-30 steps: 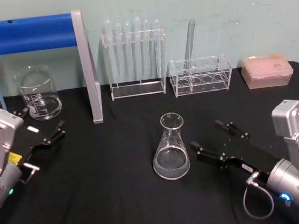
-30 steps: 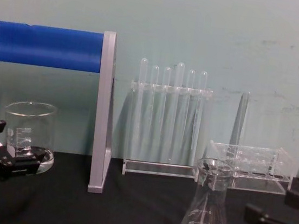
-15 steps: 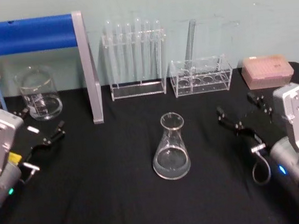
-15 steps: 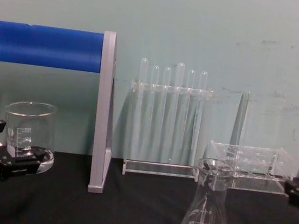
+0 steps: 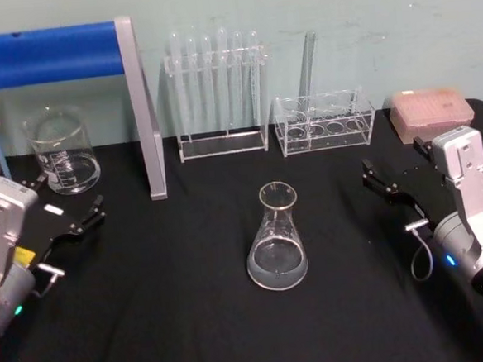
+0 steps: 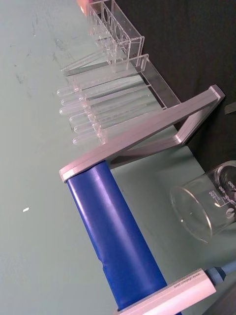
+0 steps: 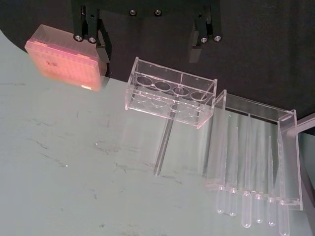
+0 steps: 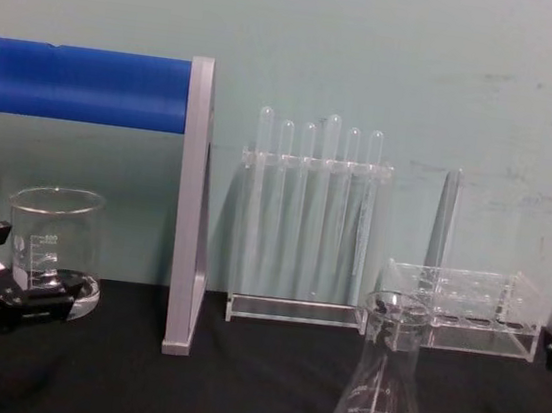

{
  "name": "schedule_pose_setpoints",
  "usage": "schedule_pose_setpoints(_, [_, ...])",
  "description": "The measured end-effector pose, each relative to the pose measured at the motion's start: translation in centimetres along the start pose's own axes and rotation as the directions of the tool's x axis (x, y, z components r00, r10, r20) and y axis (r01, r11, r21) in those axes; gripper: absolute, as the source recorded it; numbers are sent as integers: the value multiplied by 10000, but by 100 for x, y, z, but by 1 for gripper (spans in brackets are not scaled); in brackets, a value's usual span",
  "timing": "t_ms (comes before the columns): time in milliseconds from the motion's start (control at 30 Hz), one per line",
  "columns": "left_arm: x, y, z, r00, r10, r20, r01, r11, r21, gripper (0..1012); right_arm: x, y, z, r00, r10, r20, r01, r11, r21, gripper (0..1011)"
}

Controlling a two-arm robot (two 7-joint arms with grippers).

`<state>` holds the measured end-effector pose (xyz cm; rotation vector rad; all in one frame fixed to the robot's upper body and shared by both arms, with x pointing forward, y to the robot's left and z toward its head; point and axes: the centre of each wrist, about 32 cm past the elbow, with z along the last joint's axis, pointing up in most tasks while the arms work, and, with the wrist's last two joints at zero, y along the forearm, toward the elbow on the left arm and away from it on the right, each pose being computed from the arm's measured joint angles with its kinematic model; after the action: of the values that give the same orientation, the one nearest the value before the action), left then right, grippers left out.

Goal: Grasp the erlenmeyer flask with one hand, shake it three times, then place it back.

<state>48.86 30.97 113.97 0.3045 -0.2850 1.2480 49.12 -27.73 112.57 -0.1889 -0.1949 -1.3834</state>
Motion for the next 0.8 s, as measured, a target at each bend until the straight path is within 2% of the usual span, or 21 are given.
schedule_pose_setpoints(800, [0, 0, 0, 10000, 0, 0, 0, 10000, -1, 1001, 3, -24, 14, 9998, 159, -97, -159, 9999, -10, 1000])
